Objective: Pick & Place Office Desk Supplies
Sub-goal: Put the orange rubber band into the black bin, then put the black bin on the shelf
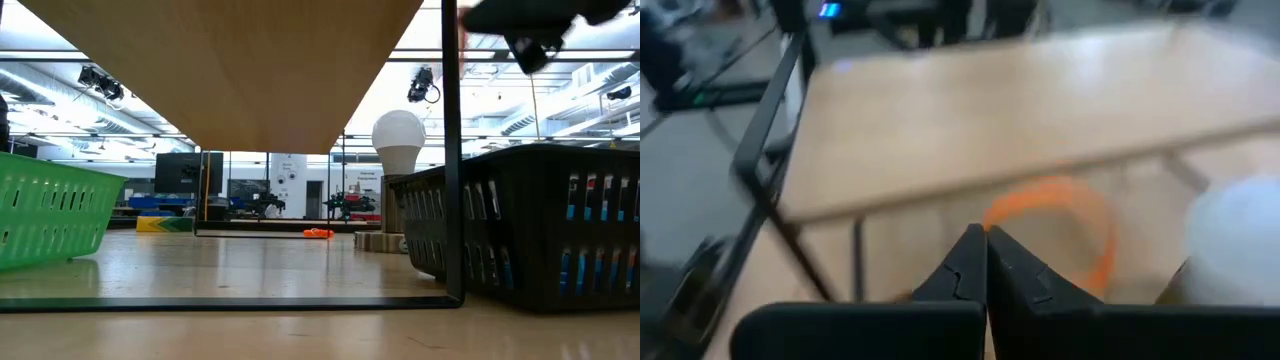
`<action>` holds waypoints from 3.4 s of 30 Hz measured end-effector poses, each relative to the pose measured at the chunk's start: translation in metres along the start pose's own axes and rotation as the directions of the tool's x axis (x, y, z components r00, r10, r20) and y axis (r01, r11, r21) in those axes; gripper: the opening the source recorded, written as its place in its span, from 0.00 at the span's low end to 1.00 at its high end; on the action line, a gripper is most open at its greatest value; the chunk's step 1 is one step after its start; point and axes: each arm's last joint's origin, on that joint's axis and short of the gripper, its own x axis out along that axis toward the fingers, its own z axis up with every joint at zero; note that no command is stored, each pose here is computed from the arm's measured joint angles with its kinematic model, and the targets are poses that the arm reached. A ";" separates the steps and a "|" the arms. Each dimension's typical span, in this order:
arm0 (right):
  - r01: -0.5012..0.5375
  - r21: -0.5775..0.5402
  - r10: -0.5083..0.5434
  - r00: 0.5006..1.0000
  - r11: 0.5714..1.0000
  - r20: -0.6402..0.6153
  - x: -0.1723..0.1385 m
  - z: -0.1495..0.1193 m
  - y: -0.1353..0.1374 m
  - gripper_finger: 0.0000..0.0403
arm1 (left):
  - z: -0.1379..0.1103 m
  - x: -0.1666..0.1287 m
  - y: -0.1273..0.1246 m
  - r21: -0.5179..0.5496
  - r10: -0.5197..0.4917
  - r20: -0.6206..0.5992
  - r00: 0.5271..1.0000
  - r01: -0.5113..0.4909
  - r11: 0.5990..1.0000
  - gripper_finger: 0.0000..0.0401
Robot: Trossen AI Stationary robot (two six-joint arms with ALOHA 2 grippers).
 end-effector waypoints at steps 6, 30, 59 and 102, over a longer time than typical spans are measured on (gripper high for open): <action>-0.106 0.086 0.120 0.976 0.991 -0.181 -0.003 -0.015 0.001 0.00 | -0.010 -0.001 -0.014 0.006 -0.044 -0.117 0.992 0.045 0.999 0.48; -0.241 0.178 0.296 0.843 0.954 -0.450 -0.008 -0.032 0.000 0.15 | -0.015 -0.006 -0.023 0.044 0.030 -0.200 0.979 -0.021 0.999 0.46; -0.145 -0.196 0.063 0.925 0.970 -0.375 0.016 -0.020 -0.034 0.42 | 0.026 -0.077 -0.026 0.189 0.335 -0.046 0.941 -0.321 0.928 0.46; -0.159 -0.158 0.035 0.804 0.975 -0.594 0.020 0.010 -0.051 0.43 | -0.118 -0.191 -0.027 -0.049 0.389 0.208 0.898 -0.387 0.921 0.46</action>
